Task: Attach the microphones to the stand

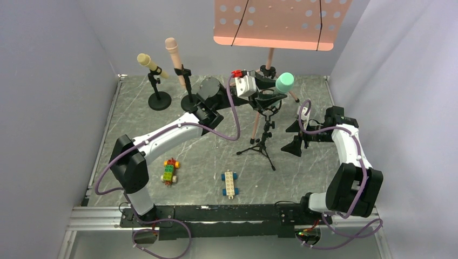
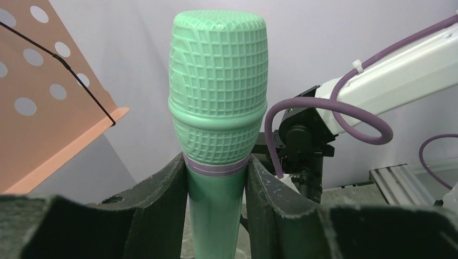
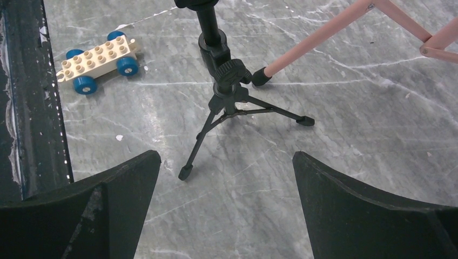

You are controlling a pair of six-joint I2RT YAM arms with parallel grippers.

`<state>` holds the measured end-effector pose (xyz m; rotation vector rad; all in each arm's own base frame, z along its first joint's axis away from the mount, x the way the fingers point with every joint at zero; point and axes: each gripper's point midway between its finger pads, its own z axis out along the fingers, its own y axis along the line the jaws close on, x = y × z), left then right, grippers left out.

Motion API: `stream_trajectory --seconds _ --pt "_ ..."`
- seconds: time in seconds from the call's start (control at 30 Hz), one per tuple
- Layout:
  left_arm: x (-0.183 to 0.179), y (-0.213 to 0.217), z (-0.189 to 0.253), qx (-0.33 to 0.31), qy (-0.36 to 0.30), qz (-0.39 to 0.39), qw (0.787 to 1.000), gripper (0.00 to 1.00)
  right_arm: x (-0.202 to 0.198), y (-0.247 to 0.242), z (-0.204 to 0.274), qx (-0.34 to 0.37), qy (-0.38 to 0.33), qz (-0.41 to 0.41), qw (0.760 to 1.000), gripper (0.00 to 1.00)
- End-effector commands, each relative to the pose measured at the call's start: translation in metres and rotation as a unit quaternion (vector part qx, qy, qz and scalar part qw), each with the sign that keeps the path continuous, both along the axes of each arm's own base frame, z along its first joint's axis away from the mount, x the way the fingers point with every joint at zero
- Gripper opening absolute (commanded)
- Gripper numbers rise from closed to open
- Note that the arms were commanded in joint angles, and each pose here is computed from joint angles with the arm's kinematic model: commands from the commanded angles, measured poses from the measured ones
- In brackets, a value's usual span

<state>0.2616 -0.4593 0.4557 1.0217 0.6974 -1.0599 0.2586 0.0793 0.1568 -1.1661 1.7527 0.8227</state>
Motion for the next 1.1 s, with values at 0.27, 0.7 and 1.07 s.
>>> stream_trajectory --seconds 0.27,0.7,1.07 --pt "0.007 -0.003 -0.005 0.004 -0.029 0.019 0.999 0.0 0.007 0.001 0.016 0.008 -0.038 0.011 0.999 1.0" --pt "0.018 0.002 -0.03 0.015 -0.01 0.033 0.999 0.0 0.007 0.0 0.015 0.008 -0.035 0.012 0.999 1.0" --pt "0.026 0.003 -0.053 0.024 0.001 0.031 0.999 0.01 0.006 0.0 0.014 0.01 -0.031 0.012 0.999 1.0"
